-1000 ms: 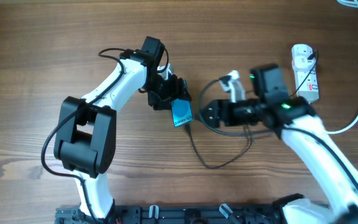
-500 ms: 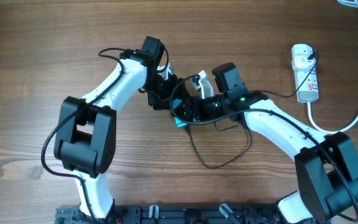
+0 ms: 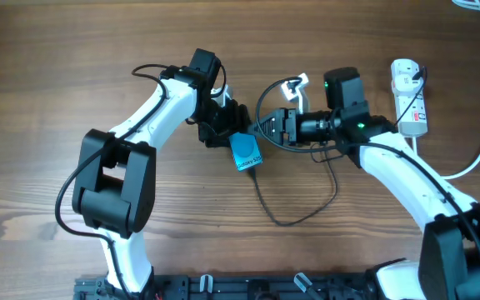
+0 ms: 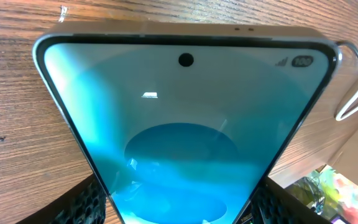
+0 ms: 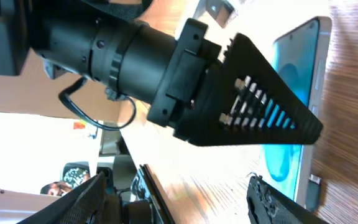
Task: Plug charger to phone and switch on socket
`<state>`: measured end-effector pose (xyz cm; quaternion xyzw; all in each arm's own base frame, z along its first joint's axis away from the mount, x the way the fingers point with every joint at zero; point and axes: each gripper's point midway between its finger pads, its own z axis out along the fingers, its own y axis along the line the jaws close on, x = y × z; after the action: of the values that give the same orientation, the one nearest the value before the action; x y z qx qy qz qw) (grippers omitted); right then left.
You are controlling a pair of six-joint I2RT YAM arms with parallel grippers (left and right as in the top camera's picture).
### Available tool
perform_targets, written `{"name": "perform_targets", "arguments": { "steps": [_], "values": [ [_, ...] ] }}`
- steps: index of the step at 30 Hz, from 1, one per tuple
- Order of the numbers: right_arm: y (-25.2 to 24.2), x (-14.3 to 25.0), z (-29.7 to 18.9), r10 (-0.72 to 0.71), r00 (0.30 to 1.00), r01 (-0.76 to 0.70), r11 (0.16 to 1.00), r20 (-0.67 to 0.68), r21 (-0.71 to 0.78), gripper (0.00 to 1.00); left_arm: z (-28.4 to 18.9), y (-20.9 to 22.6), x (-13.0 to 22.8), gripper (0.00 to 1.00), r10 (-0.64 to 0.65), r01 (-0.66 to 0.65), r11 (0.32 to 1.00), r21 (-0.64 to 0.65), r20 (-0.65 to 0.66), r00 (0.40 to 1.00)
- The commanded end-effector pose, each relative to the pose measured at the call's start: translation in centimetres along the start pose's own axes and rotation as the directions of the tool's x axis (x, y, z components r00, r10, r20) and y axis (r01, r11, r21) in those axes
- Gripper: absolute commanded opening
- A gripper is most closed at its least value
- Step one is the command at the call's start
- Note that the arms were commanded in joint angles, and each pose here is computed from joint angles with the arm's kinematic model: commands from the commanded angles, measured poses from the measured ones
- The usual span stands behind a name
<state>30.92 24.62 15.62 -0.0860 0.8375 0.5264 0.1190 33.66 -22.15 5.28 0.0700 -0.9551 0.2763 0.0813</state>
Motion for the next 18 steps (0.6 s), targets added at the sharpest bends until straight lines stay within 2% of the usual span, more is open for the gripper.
{"name": "perform_targets", "arguments": {
  "steps": [1,4,6,9,14,18],
  "values": [
    [-3.1,0.7,-0.4,-0.062,0.998,0.061,0.983,0.000,0.175,0.72,-1.6,-1.7,-0.1,0.26,0.020,-0.021,0.998,0.058,0.020,1.000],
    [-4.6,2.1,-0.5,-0.041,0.998,0.050,0.969,-0.041,0.244,0.66,-1.6,-1.7,0.0,0.23,0.020,-0.021,0.998,0.058,0.019,1.000],
    [-4.5,3.2,0.4,-0.046,0.996,0.063,0.968,-0.074,0.243,0.66,-1.7,-1.9,0.1,0.23,0.021,-0.021,0.997,0.071,0.012,1.000],
    [-6.0,4.1,1.3,-0.071,0.994,0.097,0.932,-0.086,0.350,0.66,-1.7,-2.3,0.4,0.23,0.020,-0.019,0.996,0.092,-0.005,1.000],
    [-5.8,3.8,2.4,-0.082,0.995,0.096,0.936,-0.057,0.338,0.66,-1.7,-2.4,0.8,0.21,0.017,-0.014,0.995,0.103,-0.023,1.000],
    [-7.4,4.5,3.1,-0.041,0.996,0.068,0.933,-0.084,0.353,0.66,-1.7,-2.4,0.8,0.21,0.017,-0.014,0.995,0.103,-0.023,1.000]
  ]
}}
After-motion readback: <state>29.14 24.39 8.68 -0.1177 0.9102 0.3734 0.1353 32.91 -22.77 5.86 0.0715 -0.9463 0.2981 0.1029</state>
